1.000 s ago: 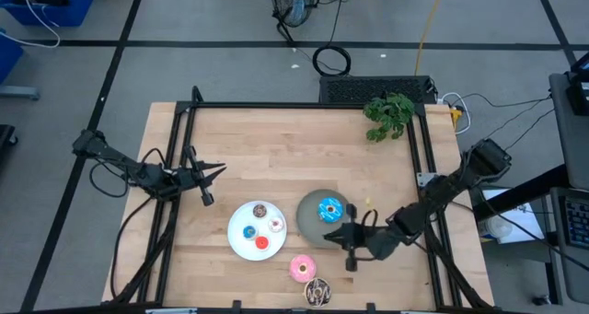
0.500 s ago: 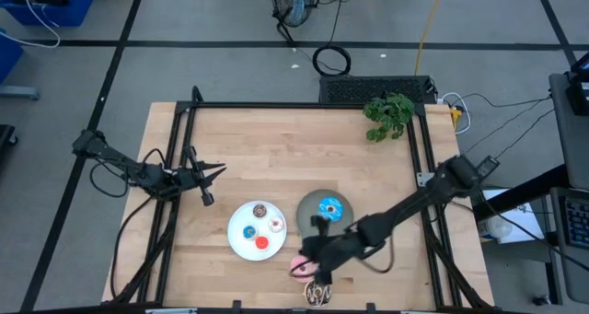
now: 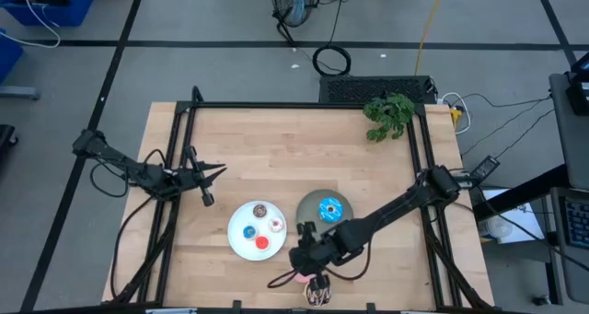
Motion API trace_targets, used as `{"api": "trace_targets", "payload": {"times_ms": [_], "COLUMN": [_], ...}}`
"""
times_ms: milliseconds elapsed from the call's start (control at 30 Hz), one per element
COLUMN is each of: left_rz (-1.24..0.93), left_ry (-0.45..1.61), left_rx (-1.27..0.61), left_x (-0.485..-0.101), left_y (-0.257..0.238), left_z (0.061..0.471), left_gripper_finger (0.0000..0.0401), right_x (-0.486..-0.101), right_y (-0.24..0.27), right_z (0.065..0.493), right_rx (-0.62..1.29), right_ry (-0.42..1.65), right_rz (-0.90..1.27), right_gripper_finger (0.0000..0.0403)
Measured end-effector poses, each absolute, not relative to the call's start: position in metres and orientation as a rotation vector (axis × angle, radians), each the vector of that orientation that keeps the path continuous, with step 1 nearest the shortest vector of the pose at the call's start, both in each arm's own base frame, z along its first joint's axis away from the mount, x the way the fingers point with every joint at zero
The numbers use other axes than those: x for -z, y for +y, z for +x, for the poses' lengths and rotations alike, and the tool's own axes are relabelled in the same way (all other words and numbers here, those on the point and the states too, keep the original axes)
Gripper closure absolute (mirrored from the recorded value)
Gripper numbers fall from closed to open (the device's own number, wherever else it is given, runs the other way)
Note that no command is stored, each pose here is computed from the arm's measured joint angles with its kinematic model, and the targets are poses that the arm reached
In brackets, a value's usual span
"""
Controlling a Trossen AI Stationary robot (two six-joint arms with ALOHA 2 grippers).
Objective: Pick & Place donuts
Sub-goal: Put the large pink donut on the gray plate
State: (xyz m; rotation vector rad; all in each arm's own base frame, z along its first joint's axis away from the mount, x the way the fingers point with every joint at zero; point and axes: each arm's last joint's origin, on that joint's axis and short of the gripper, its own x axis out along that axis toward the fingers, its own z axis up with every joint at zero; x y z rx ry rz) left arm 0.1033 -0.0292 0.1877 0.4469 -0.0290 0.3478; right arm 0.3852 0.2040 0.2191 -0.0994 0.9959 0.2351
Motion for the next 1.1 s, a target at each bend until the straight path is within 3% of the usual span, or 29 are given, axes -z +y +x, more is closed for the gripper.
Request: {"api": "trace_targets", "payload": {"times_ms": [167,333,733,1100], "left_rz": [0.45,0.45,0.452,0.453], "left_ry": [-0.026,-0.026,-0.024,-0.023], "left_rx": [-0.347,-0.347,-0.347,-0.346], "left_x": [-0.187,-0.187,-0.187,-0.187], "left_y": [-0.029,-0.029,-0.029,-0.029], "left_z": [0.103,0.103,0.103,0.103], "left_gripper_finger": [0.0355,0.0354,0.0354,0.0354], "right_x": [-0.221,-0.219,-0.172,-0.153], "right_y": [0.202,0.203,0.203,0.205], "right_z": [0.389,0.39,0.401,0.401], "right_rx": [-0.198,-0.202,-0.281,-0.285], "right_ry": [0.952,0.953,1.09,1.144], "right_rz": [-0.109,-0.108,-0.072,-0.11], "right_gripper_finger": [0.0209,0.0182,0.0171,0.0177]}}
